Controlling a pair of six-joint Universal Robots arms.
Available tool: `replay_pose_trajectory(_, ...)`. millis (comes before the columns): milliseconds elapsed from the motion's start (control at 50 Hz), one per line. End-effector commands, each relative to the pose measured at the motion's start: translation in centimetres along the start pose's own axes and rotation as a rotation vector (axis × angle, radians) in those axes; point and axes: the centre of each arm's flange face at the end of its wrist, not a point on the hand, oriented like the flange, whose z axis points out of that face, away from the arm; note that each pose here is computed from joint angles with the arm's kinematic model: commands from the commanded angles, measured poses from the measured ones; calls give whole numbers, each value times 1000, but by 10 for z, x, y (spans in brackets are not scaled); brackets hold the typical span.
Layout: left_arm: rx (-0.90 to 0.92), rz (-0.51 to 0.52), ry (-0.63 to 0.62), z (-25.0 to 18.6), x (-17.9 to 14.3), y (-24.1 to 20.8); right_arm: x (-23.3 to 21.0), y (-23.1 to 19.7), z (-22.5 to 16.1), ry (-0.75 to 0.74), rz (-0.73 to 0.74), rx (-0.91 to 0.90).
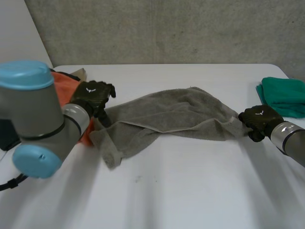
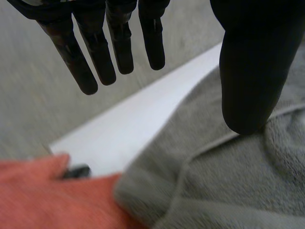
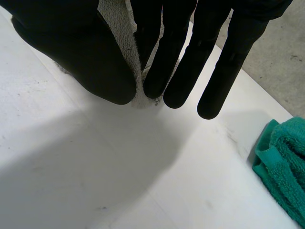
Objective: Fold the laundry.
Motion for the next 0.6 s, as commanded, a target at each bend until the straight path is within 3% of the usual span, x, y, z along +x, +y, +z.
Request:
replay_pose_trajectory(20, -131, -38, -19, 42, -10, 37, 8, 3, 0, 5, 7, 3)
replay_pose_trajectory(140, -252, -41, -16, 43, -10, 57, 16, 4, 1, 11, 11, 10)
replay_pose_trajectory(420, -329, 19, -108, 31, -8, 69, 23, -3, -2, 31, 5, 27)
replay_pose_trajectory(500, -286, 31, -114, 19, 0, 53, 44, -25, -18, 103, -9, 76)
replay_pose_trajectory(600, -117, 23, -127, -21, -1, -8, 70, -62, -50, 185, -40, 135)
